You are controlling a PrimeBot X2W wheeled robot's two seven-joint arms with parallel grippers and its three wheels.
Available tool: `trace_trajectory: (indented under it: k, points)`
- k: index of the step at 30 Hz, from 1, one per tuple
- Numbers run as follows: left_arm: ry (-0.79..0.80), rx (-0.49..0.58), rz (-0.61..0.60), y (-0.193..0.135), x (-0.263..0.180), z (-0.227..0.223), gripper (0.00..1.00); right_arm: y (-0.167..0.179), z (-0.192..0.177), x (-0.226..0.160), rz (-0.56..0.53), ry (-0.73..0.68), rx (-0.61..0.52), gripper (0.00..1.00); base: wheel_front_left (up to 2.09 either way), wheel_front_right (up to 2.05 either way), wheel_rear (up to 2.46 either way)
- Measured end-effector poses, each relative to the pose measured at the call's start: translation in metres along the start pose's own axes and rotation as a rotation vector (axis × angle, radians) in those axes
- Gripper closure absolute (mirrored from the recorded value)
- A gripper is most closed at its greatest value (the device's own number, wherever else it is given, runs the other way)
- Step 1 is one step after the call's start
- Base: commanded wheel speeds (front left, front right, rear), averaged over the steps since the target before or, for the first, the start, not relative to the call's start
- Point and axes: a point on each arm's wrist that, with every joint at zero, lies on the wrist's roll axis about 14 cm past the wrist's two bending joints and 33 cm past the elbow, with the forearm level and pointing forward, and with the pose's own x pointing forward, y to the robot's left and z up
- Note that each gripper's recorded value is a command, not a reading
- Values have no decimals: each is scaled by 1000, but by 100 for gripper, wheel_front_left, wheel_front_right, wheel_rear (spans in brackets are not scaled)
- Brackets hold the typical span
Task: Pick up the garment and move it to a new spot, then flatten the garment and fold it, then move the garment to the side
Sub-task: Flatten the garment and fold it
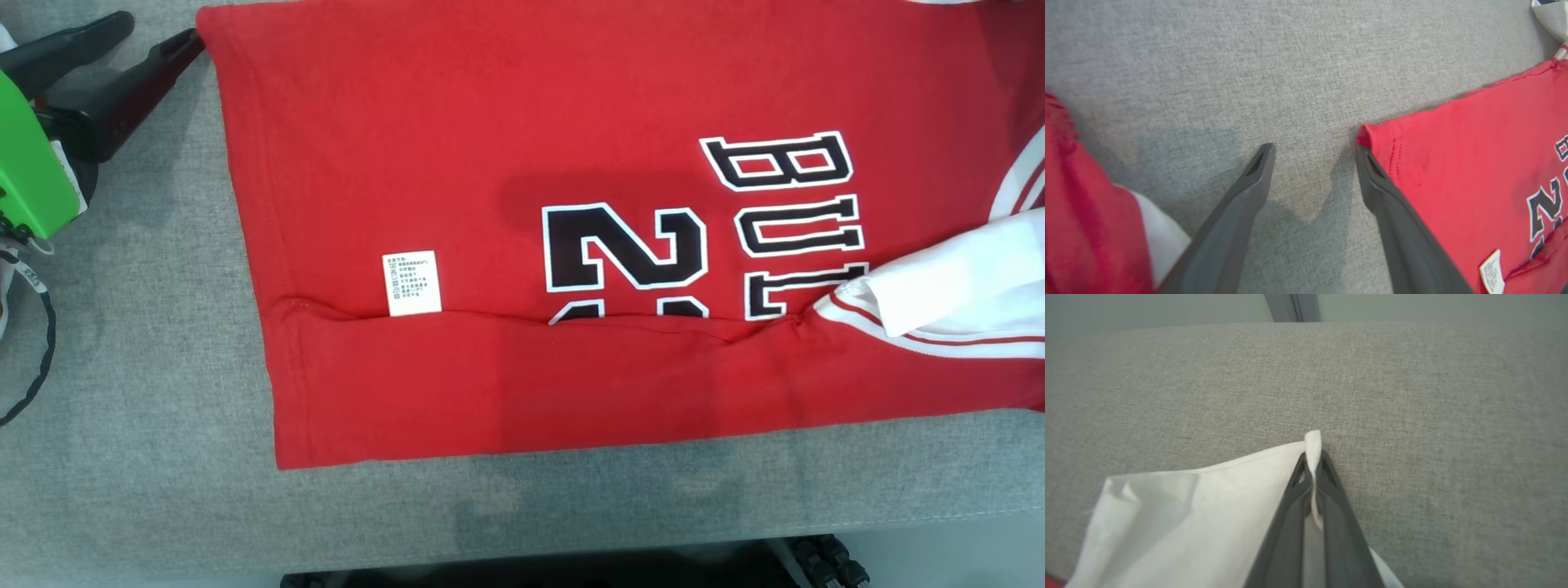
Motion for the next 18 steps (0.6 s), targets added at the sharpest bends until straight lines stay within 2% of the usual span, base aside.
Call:
trace_trajectory:
  k: [10,18]
  points:
    - [52,-49,-61,-11,8,1,0,-4,-1,-4,-6,6,7,100,0,0,0]
    - [74,-25,-36,-6,5,6,0,-10,-1,-7,-17,4,4,100,0,0,0]
